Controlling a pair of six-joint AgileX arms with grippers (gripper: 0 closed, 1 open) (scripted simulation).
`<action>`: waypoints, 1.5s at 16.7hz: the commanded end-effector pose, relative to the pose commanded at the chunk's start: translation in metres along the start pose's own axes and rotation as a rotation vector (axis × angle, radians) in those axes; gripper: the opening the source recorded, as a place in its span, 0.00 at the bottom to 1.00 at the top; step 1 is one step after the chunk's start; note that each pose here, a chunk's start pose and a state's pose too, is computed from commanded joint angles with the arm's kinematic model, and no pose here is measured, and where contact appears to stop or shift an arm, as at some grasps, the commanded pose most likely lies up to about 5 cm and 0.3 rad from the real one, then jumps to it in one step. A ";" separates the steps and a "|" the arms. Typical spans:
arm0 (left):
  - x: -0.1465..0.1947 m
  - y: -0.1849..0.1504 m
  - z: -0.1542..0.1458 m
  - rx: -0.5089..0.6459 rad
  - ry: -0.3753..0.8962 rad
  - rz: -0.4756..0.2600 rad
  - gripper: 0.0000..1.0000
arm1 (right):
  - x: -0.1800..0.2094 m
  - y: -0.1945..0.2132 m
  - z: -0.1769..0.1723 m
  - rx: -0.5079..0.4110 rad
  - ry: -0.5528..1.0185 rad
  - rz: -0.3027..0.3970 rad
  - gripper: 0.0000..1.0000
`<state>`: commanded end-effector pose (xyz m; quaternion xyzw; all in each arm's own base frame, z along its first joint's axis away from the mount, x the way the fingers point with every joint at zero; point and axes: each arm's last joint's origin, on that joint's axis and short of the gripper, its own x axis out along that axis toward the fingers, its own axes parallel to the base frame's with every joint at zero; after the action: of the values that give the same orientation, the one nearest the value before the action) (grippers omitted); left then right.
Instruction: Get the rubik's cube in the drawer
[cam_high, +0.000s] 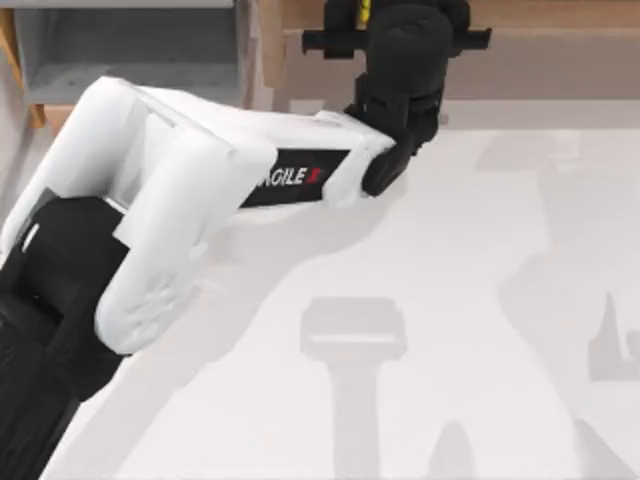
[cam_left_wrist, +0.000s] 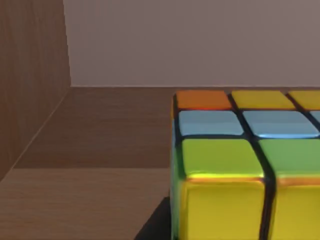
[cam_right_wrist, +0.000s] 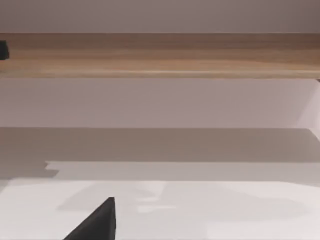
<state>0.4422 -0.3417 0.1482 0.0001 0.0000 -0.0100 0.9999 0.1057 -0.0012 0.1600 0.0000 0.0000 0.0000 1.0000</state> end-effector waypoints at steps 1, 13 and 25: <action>0.000 0.000 0.000 0.000 0.000 0.000 0.25 | 0.000 0.000 0.000 0.000 0.000 0.000 1.00; -0.001 -0.002 0.001 0.001 -0.001 -0.003 0.00 | 0.000 0.000 0.000 0.000 0.000 0.000 1.00; -0.027 -0.007 0.023 -0.008 -0.002 -0.017 0.00 | 0.000 0.000 0.000 0.000 0.000 0.000 1.00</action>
<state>0.4155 -0.3480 0.1710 -0.0037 -0.0008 -0.0184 0.9998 0.1057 -0.0012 0.1600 0.0000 0.0000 0.0000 1.0000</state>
